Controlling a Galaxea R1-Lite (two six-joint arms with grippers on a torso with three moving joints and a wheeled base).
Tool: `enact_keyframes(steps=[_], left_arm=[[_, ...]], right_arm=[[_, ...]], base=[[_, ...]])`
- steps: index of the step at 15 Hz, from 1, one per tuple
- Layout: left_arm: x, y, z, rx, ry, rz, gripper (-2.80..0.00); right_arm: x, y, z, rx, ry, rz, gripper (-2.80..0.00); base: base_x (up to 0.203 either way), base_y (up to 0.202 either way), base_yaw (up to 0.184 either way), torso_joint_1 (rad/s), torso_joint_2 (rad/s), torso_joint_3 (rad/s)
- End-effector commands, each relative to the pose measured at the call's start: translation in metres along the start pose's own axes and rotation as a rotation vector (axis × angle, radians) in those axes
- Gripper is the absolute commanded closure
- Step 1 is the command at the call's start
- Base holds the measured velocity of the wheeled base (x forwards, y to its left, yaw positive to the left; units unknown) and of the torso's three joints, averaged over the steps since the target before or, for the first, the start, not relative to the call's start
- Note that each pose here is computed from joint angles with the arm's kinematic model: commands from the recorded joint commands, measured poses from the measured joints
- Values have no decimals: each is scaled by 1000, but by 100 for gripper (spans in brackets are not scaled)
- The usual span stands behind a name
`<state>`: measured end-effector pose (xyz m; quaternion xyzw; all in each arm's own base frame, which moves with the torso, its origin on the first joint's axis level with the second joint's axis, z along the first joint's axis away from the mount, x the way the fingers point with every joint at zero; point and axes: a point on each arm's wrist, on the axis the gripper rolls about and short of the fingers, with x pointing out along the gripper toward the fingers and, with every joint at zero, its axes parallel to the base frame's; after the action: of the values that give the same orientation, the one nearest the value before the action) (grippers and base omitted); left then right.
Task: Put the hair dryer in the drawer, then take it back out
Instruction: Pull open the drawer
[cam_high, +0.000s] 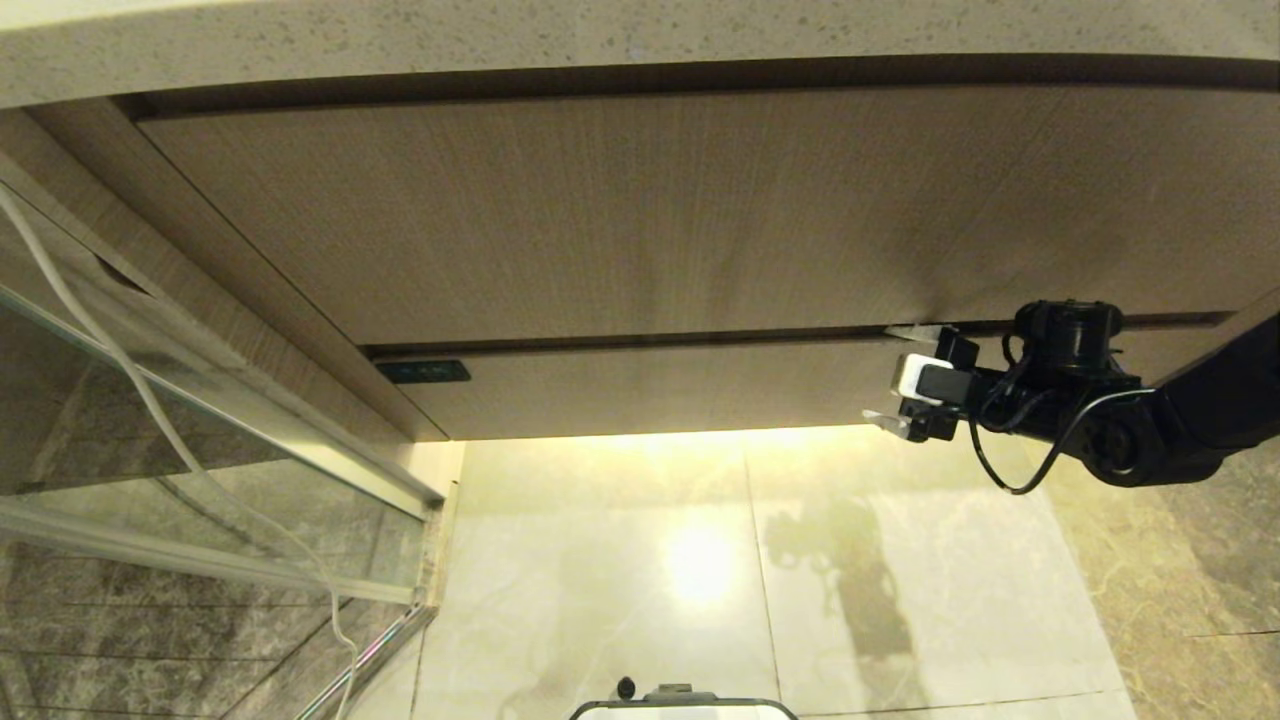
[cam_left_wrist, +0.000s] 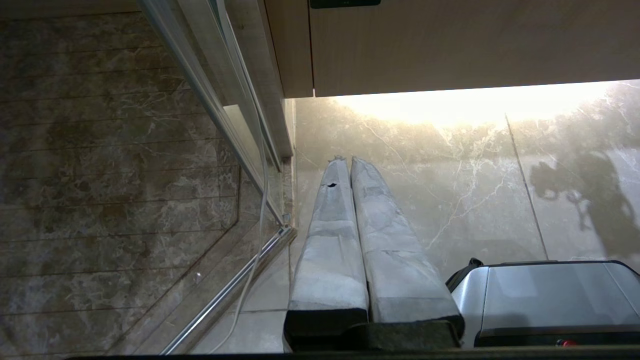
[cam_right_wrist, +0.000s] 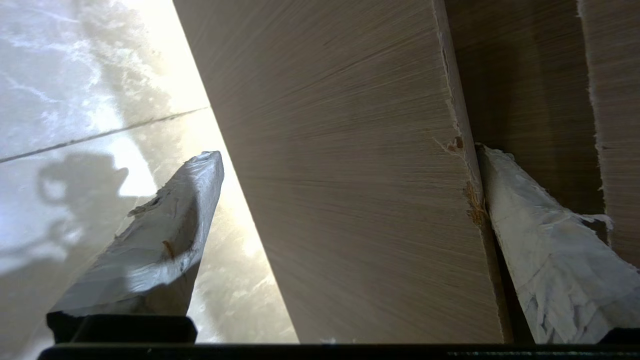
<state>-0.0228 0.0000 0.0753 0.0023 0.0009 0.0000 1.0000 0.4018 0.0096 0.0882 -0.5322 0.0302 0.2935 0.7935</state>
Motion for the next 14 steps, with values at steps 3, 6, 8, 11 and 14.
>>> enact_keyframes(steps=[3, 6, 8, 11, 14], left_arm=[[0, 0, 0, 0, -1, 0, 0], [0, 0, 0, 0, 1, 0, 0], [0, 0, 0, 0, 0, 0, 0], [0, 0, 0, 0, 0, 0, 0], [0, 0, 0, 0, 0, 0, 0]], right_arm=[[-7, 2, 0, 20, 43, 46, -280], [-10, 4, 1, 26, 61, 59, -280], [-11, 6, 1, 32, 72, 68, -280], [-11, 5, 0, 37, 112, 55, -280], [-14, 7, 1, 39, 115, 63, -280]], base=[[0, 0, 0, 0, 0, 0], [0, 0, 0, 0, 0, 0], [0, 0, 0, 0, 0, 0], [0, 0, 0, 0, 0, 0], [0, 0, 0, 0, 0, 0]])
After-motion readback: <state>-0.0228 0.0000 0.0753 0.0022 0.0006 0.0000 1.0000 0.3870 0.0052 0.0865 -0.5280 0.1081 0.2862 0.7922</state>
